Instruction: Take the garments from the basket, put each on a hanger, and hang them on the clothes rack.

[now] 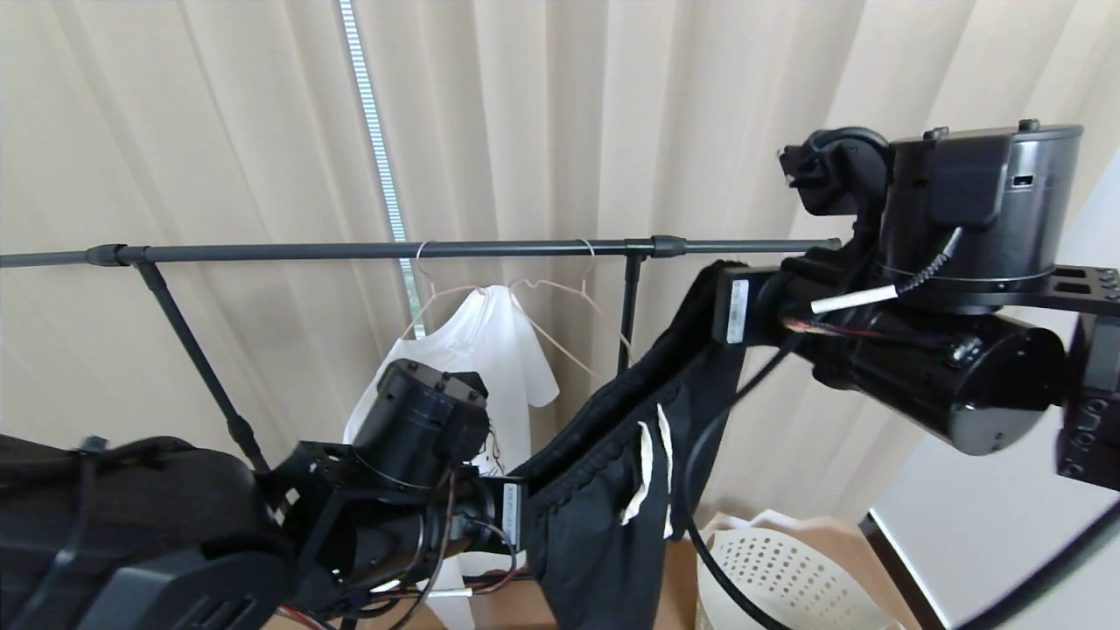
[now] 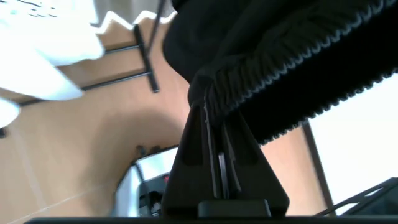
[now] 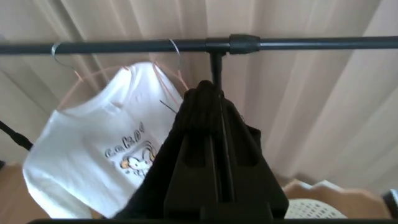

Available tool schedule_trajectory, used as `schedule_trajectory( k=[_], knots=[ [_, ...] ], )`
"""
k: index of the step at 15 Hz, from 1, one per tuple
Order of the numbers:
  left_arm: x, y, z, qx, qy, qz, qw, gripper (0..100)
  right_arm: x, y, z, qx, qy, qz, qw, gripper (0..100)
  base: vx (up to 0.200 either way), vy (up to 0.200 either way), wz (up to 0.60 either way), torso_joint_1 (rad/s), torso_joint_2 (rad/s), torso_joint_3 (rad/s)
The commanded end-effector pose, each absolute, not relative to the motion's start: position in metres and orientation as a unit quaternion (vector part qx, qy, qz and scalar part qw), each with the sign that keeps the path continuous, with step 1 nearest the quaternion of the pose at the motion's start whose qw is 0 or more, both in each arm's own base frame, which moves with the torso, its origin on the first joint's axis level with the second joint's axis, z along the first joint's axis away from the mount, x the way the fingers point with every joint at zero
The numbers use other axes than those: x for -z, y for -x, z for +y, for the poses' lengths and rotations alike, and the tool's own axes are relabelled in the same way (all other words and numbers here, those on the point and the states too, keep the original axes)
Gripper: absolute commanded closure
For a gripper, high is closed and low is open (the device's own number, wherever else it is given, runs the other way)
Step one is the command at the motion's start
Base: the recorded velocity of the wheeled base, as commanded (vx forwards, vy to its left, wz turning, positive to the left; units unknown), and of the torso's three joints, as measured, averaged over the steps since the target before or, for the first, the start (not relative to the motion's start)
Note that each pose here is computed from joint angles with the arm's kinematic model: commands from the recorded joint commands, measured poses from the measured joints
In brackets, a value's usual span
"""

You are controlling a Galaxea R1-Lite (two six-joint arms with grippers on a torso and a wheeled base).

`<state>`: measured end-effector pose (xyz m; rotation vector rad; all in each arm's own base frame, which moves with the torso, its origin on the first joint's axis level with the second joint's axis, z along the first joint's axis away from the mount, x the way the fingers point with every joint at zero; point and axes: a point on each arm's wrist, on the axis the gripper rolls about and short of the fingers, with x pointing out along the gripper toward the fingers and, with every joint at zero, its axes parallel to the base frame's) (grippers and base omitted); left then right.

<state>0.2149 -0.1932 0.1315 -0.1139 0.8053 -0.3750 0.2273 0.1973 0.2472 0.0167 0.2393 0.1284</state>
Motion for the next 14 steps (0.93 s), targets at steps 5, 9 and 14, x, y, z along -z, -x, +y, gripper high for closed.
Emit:
schedule_trajectory(
  k=[5, 9, 14],
  knots=[
    [-0.199, -0.202, -0.158, 0.180, 0.082, 0.323, 0.925, 100, -0.250, -0.172, 0.169, -0.116, 0.109, 0.271, 0.949, 100, 0.000, 0.000, 0.00, 0.000, 0.00, 0.000],
    [-0.208, -0.191, -0.148, 0.181, 0.087, 0.311, 0.929, 100, -0.242, -0.174, 0.177, -0.120, 0.120, 0.281, 0.945, 100, 0.000, 0.000, 0.00, 0.000, 0.00, 0.000],
    [-0.203, -0.193, -0.116, 0.118, 0.088, 0.337, 0.930, 100, -0.237, -0.190, 0.166, -0.080, 0.117, 0.290, 0.946, 100, 0.000, 0.000, 0.00, 0.000, 0.00, 0.000]
  ],
)
